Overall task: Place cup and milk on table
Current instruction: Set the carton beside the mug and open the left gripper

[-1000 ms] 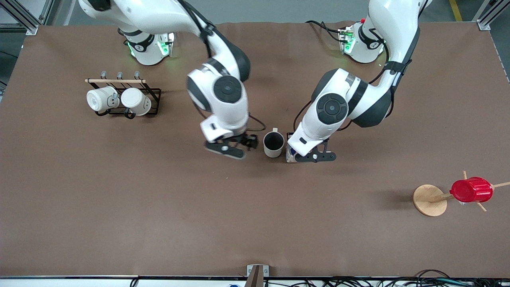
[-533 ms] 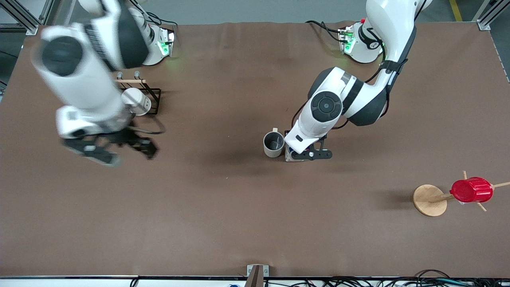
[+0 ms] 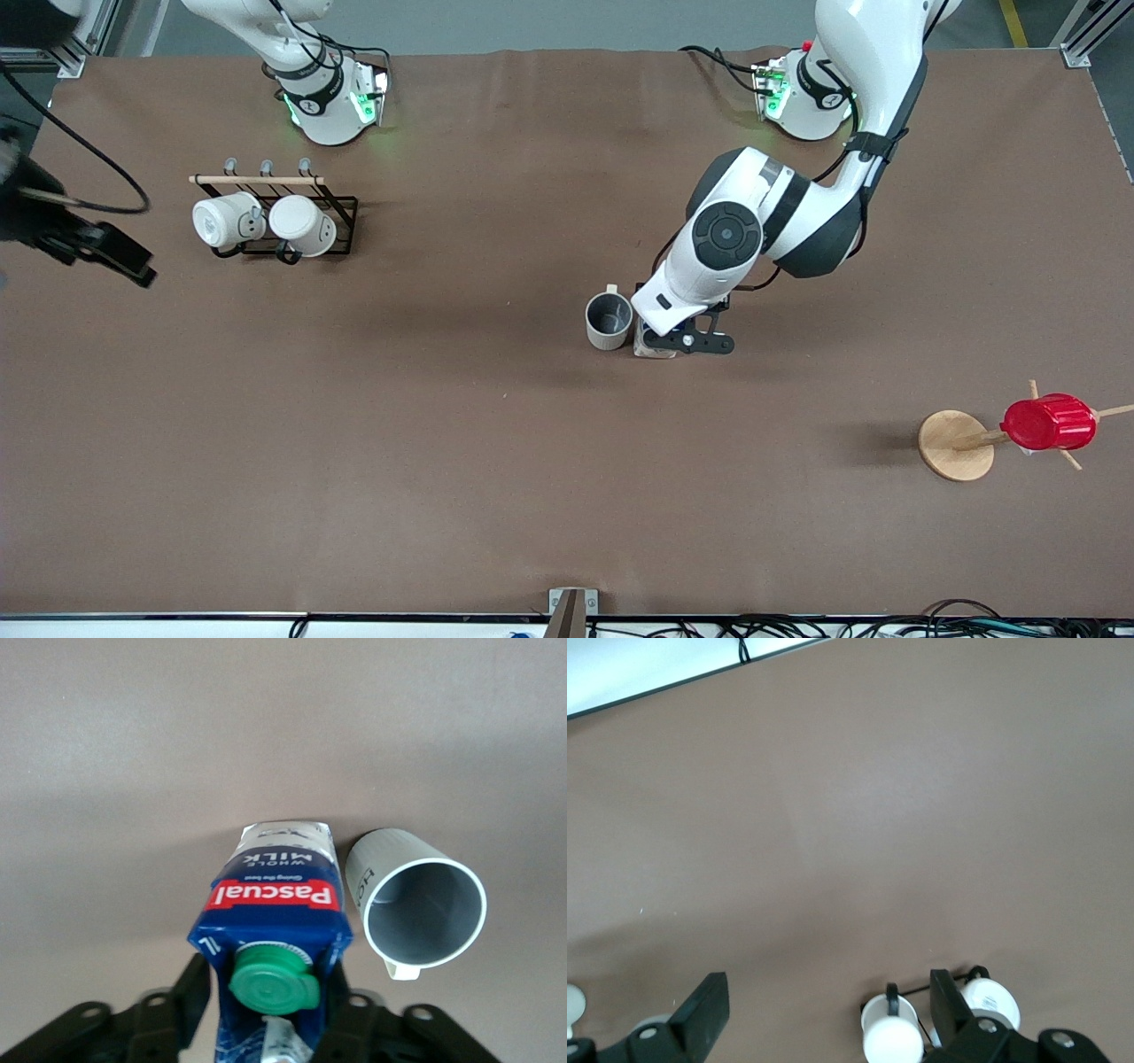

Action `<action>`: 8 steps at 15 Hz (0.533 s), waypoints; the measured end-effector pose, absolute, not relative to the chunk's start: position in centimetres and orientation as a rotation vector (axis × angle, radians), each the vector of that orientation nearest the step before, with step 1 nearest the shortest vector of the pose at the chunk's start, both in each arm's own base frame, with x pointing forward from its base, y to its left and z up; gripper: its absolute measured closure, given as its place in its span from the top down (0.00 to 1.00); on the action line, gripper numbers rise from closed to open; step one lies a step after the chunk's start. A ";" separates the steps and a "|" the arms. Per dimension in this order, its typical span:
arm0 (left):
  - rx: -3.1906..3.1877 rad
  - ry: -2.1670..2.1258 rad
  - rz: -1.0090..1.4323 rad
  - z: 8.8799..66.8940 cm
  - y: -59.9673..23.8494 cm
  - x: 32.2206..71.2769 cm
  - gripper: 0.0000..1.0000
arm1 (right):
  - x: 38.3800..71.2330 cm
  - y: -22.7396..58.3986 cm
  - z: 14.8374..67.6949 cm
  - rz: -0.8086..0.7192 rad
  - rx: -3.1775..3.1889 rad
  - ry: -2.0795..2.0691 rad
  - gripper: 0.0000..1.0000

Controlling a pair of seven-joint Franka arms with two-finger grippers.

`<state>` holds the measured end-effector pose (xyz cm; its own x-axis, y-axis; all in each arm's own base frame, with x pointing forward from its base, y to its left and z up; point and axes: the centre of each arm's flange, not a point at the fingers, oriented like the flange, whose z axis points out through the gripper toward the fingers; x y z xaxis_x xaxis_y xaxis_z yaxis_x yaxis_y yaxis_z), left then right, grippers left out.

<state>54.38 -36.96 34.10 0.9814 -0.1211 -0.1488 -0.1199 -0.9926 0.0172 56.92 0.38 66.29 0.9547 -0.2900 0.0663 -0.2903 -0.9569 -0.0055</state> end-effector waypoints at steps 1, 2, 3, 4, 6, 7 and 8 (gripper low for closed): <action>3.120 -0.192 -0.238 34.1 -36.9 54.4 0.77 | 56.3 -1.7 66.8 0.093 3.113 -0.450 1.00; 3.120 -0.192 -0.237 34.2 -36.9 54.4 0.85 | 55.7 -3.4 67.2 0.088 3.120 -0.436 1.00; 3.119 -0.189 -0.233 34.4 -36.7 54.4 0.94 | 55.4 -4.4 67.2 0.085 3.124 -0.427 1.00; 3.118 -0.182 -0.224 34.8 -36.5 54.6 1.00 | 55.3 -5.0 67.1 0.080 3.126 -0.425 1.00; 3.113 -0.150 -0.188 36.5 -35.3 55.3 1.00 | 55.4 -5.4 66.5 0.071 3.127 -0.410 1.00; 3.110 -0.124 -0.162 37.8 -34.3 55.8 1.00 | 55.4 -5.4 66.3 0.065 3.130 -0.389 1.00; 3.108 -0.090 -0.139 39.4 -32.9 56.3 1.00 | 55.4 -5.4 66.2 0.059 3.132 -0.372 1.00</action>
